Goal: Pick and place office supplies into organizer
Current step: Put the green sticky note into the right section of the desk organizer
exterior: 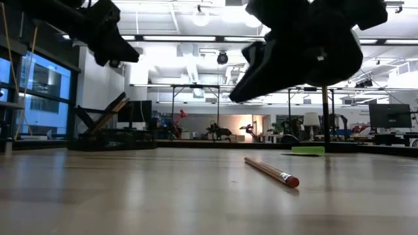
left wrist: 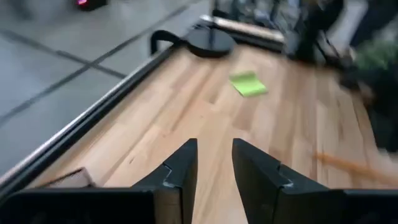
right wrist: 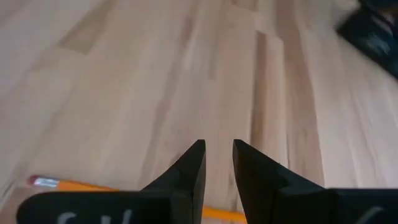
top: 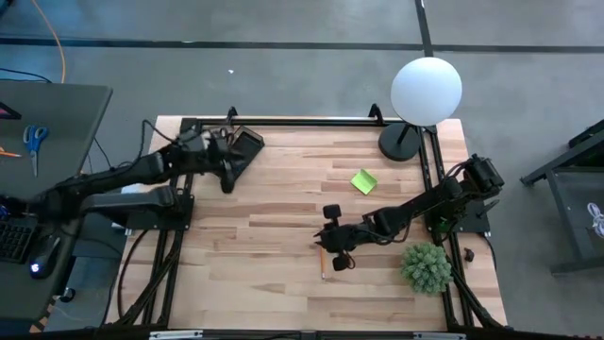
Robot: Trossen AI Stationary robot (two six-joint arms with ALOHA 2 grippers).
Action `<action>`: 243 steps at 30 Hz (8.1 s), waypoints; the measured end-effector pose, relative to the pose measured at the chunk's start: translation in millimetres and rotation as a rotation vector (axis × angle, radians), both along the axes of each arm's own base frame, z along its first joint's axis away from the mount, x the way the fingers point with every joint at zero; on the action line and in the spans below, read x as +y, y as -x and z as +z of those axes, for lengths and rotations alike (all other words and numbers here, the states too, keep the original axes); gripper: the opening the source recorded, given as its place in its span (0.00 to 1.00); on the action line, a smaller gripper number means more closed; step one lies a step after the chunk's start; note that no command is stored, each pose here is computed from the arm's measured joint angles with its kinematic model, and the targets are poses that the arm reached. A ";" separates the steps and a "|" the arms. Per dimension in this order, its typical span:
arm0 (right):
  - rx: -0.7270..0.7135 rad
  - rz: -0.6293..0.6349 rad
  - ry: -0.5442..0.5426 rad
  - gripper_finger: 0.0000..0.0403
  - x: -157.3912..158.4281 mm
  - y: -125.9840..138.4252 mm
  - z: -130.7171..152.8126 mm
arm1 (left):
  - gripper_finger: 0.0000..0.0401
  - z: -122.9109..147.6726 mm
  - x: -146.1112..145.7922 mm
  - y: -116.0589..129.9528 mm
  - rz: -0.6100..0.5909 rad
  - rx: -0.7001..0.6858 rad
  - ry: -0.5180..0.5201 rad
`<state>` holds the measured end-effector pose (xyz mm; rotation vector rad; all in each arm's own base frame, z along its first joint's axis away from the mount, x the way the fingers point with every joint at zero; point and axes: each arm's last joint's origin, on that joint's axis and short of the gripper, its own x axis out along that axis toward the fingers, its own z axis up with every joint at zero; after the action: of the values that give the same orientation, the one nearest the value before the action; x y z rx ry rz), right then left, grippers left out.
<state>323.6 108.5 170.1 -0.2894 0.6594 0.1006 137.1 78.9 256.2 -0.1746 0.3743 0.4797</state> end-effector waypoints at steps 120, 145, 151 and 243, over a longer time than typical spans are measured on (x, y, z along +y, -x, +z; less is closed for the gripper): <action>-0.099 -0.280 0.369 0.00 -27.8 15.8 62.4 | 0.66 -17.8 -47.2 -139.4 -0.261 0.023 0.009; -0.132 -0.319 0.304 0.00 -36.9 11.2 64.8 | 0.52 -33.7 -45.1 -156.5 -0.246 0.001 0.010; -0.136 -0.325 0.281 0.00 -36.7 11.1 64.8 | 0.21 -33.8 -45.9 -156.6 -0.285 0.009 -0.006; -0.169 -0.782 0.365 0.04 -33.5 65.1 4.3 | 0.01 -58.0 100.8 -78.4 -0.451 1.543 -0.480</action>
<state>258.4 75.0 174.4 -0.3670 0.5815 -0.7920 215.6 179.7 198.3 0.8035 1.7336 0.1531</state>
